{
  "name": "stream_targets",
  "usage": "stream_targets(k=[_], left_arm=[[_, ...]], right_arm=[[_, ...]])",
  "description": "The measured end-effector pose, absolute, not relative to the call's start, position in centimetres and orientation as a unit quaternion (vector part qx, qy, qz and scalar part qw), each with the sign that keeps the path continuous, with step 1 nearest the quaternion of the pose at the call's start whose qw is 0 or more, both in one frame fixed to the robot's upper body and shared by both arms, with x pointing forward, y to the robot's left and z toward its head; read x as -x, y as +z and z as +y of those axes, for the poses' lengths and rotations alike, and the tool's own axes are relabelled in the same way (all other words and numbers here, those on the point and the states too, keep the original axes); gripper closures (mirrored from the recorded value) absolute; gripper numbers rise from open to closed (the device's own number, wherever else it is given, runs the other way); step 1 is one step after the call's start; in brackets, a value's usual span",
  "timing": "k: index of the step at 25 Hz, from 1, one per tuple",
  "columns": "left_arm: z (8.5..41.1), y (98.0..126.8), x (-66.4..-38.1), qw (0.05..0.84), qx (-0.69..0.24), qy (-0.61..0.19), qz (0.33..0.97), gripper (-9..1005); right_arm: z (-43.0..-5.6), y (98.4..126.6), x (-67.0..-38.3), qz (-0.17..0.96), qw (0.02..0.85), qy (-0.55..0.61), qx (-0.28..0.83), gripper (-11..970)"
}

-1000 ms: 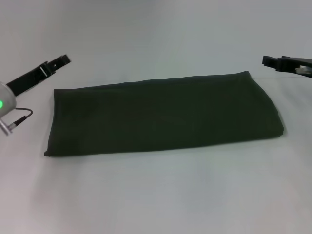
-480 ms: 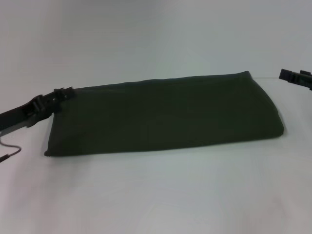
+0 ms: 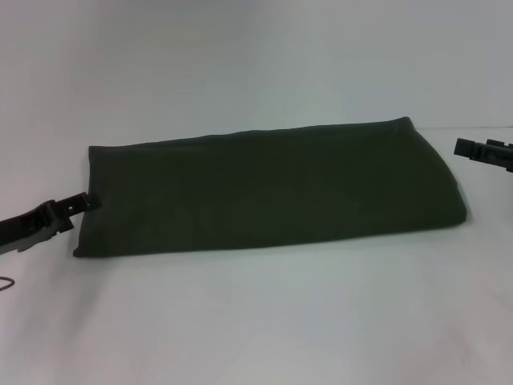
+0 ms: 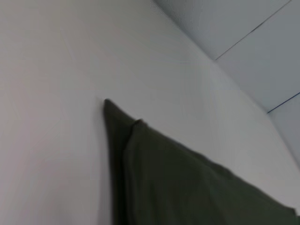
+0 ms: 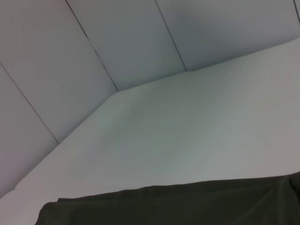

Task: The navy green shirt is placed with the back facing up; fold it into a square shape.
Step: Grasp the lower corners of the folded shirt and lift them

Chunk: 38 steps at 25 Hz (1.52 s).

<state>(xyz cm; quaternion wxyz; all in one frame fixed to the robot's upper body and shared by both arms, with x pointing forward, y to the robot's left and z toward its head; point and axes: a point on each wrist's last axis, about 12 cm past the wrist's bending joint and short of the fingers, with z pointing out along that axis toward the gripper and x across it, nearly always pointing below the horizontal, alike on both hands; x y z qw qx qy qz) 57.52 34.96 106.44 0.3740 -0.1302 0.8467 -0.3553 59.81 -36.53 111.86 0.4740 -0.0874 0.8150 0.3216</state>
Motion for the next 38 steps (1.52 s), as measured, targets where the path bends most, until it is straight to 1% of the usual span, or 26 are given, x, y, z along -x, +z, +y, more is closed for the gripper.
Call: stream_targets(k=[4,14,20,31,38], left_arm=[[34.9,105.8,-57.6,0.368,0.13,-0.333,0.858,149],[34.4,105.1,-57.4,0.351,0.122,-0.325,0.87,149],[33.9,105.3,-57.5,0.342,0.115,-0.34,0.868,150],[33.5,105.6,-58.1,0.334,0.1,-0.331,0.877,153],[33.7,105.7,-58.1,0.334,0.107,-0.331,0.876,250]], right_arm=[[-36.7,111.6,-59.7,0.817,0.473,0.319,0.083,14],[-36.9,111.4,-59.5,0.82,0.47,0.317,0.079,14],[-36.9,111.3,-59.4,0.821,0.468,0.316,0.079,15],[-36.8,111.4,-59.5,0.821,0.468,0.317,0.081,14],[-36.8,111.4,-59.5,0.821,0.468,0.318,0.081,14]])
